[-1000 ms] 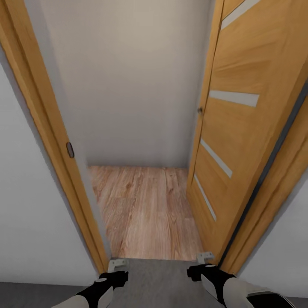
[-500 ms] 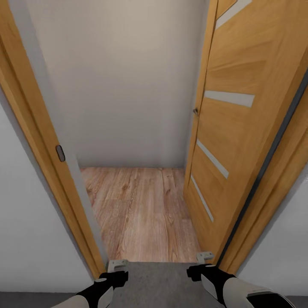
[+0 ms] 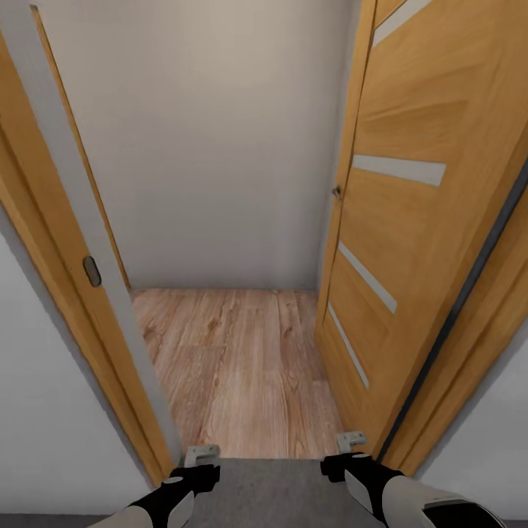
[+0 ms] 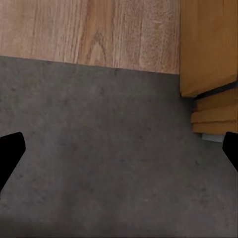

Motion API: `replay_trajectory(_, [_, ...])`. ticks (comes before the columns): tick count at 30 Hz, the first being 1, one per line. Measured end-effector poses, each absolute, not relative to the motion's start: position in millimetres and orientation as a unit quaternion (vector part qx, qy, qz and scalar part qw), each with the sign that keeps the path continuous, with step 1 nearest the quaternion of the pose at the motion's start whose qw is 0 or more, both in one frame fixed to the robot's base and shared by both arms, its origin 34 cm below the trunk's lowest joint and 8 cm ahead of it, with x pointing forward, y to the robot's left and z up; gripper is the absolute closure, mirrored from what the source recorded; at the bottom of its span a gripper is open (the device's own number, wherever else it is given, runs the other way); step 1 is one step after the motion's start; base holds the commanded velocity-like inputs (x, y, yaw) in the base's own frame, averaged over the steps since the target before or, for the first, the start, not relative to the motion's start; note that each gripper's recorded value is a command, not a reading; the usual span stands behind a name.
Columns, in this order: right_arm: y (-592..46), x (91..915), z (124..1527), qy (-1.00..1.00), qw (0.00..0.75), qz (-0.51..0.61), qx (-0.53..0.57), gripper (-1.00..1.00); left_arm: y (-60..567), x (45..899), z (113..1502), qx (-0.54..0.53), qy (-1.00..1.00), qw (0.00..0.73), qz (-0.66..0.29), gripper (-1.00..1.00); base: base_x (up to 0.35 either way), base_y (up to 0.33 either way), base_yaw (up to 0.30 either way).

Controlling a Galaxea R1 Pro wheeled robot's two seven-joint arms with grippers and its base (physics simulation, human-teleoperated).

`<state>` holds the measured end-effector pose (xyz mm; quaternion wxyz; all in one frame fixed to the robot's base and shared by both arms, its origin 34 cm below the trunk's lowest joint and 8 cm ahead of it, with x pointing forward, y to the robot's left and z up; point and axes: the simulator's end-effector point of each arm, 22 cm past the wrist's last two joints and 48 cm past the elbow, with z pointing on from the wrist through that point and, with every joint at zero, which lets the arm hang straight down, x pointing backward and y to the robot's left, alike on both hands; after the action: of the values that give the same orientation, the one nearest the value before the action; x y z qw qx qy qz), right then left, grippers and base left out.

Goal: Move the two storage containers from the living room to the garage. In the garage, place one container on the floor and stack the other container on top of it (either order is fine).

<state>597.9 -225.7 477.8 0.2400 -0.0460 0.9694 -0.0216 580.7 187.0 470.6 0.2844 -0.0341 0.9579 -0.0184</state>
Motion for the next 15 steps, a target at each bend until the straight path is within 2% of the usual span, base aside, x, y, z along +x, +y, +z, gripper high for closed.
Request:
replay_trajectory(10, [-225.7,597.8,477.8,0.969,0.24,-0.022,-0.046,-1.0,187.1,580.6,470.6,-0.034,0.958,0.285,-0.018,-1.0,0.324,0.0,-0.001])
replay_trajectory(15, [-225.8,597.9,477.5,0.97,0.24,-0.022,-0.046,-1.0,187.0,580.7,470.4,-0.034,0.958,0.285,-0.018,-1.0,0.166,0.0,-0.078])
